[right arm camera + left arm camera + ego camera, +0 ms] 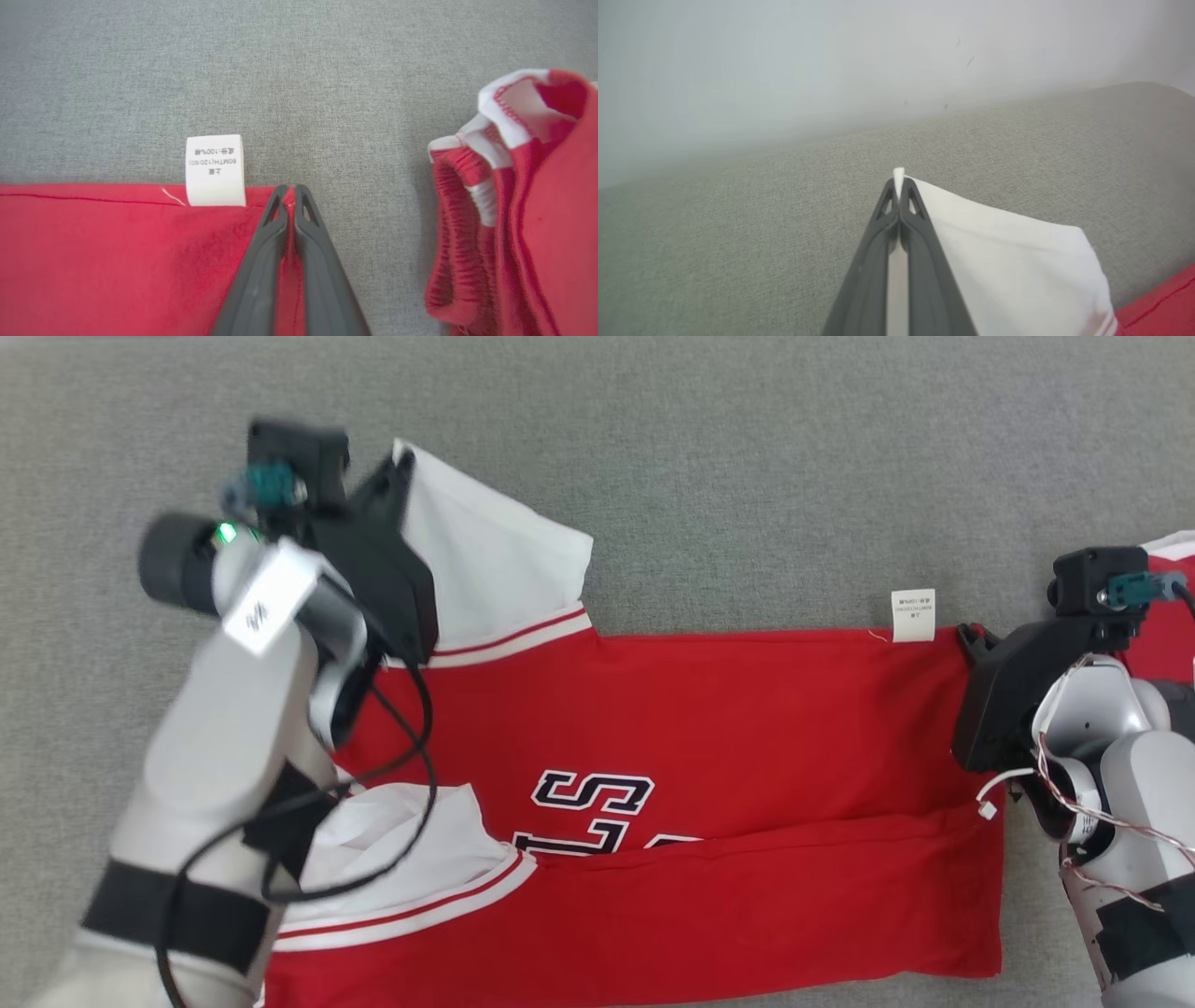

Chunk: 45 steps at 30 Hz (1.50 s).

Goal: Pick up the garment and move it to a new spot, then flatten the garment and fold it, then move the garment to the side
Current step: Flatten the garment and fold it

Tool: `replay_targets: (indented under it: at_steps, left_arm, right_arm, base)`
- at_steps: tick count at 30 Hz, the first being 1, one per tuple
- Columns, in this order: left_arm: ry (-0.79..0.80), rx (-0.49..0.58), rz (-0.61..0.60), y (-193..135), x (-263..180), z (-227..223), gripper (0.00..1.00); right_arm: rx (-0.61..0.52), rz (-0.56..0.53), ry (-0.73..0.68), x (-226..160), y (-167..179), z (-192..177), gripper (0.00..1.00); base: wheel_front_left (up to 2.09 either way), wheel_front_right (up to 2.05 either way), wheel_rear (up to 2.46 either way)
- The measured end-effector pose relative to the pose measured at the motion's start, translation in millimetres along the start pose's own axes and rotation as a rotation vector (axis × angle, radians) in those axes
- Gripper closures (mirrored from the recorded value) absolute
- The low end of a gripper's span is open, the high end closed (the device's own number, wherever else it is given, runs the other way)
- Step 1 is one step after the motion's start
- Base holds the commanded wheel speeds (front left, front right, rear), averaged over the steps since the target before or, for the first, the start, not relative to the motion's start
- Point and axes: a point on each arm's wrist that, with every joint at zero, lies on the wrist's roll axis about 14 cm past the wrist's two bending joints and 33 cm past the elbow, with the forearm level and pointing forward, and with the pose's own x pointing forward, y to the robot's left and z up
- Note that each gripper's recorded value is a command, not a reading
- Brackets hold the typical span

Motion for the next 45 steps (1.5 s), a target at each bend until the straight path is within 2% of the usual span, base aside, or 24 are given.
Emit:
replay_targets:
  at_steps: [5, 16, 30, 45]
  left_arm:
    - [-0.023, -0.047, -0.009, -12.2, -24.1, -22.6, 1.0]
    - [-0.201, -0.166, -0.011, -30.5, -85.0, -13.3, 1.0]
    - [-0.236, -0.241, -0.035, -61.7, -161.9, -30.6, 1.0]
    - [-0.184, -0.287, -0.001, -61.1, -182.7, -40.2, 1.0]
  right_arm:
    - [0.009, 0.016, -0.025, -6.5, 3.7, -4.3, 1.0]
    - [-0.029, 0.078, -0.117, -35.7, 13.6, -4.7, 1.0]
    - [-0.089, 0.08, -0.14, -64.4, 7.4, -20.9, 1.0]
    - [-0.173, 0.073, -0.113, -62.1, 4.2, -25.8, 1.0]
  base:
    - [0.0, 0.0, 0.0]
    - [0.0, 0.0, 0.0]
    - [0.0, 0.0, 0.0]
    - [0.0, 0.0, 0.0]
